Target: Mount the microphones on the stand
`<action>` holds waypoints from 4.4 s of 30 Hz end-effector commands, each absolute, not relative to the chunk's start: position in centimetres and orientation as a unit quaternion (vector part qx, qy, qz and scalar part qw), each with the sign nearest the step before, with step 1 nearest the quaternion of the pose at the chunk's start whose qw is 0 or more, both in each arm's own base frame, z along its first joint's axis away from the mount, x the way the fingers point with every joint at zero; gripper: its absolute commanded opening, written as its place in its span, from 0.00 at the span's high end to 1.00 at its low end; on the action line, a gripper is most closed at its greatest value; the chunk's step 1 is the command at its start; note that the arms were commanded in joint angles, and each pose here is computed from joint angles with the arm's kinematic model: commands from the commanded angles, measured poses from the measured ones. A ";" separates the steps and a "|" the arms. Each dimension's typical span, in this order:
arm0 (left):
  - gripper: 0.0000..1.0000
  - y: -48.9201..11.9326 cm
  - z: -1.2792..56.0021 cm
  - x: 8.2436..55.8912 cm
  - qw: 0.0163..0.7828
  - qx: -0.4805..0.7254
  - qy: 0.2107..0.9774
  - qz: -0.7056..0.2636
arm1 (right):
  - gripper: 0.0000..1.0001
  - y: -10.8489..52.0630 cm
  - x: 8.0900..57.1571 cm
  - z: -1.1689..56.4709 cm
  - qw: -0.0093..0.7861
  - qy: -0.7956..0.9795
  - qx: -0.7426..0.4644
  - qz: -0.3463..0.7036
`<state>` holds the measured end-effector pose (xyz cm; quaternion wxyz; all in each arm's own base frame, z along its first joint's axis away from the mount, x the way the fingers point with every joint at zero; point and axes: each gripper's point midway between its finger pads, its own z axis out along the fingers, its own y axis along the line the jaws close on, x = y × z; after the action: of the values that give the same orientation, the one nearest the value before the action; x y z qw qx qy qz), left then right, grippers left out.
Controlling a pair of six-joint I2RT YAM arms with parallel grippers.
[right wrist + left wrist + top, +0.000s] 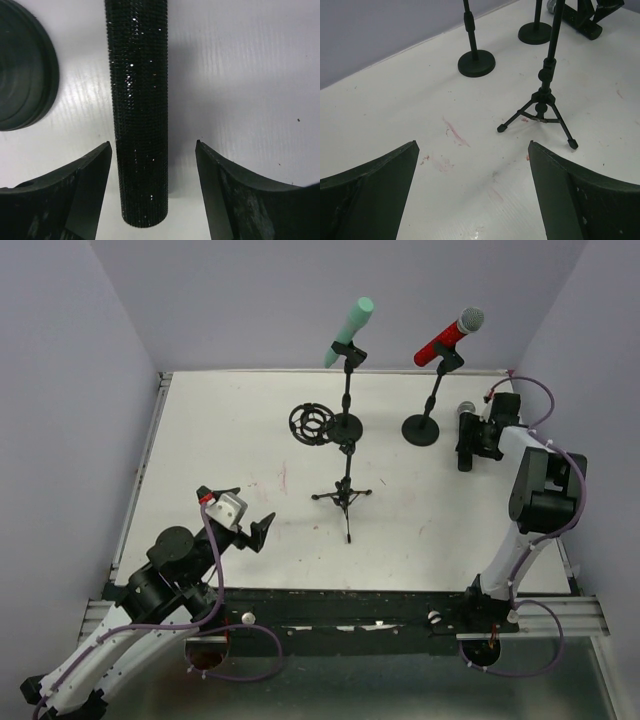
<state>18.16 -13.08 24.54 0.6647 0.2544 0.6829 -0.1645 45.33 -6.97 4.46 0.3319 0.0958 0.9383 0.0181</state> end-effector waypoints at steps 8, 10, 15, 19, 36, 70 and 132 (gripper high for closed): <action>0.01 -12.1 25.4 18.5 0.683 0.238 0.674 -0.148 | 0.35 -8.0 45.1 0.5 0.264 0.958 0.110 -0.005; 0.02 -12.1 25.5 18.6 0.684 0.238 0.673 -0.148 | 0.43 -8.2 44.8 0.0 0.256 0.961 0.107 -0.010; 0.01 -12.0 25.4 18.6 0.684 0.236 0.674 -0.148 | 0.75 -8.5 44.3 0.7 0.256 0.961 0.106 -0.019; 0.02 -11.9 25.7 18.5 0.689 0.232 0.670 -0.150 | 0.85 -8.3 43.1 2.9 0.277 0.955 0.100 -0.021; 0.02 -13.6 30.4 15.5 0.717 0.207 0.602 -0.284 | 0.92 -9.0 34.1 16.2 0.407 0.909 0.081 -0.030; 0.02 -32.1 49.8 18.4 0.531 0.205 0.559 -0.603 | 0.94 11.1 24.4 40.7 0.558 0.643 -0.314 0.420; 0.36 -43.3 45.6 23.2 0.495 0.191 0.616 -0.582 | 0.90 15.8 21.6 37.1 0.467 0.608 -0.365 0.528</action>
<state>23.83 -43.88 44.21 0.4911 0.1845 0.6371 -0.5648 21.82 15.62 36.98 0.4699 -0.3567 0.6157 0.5224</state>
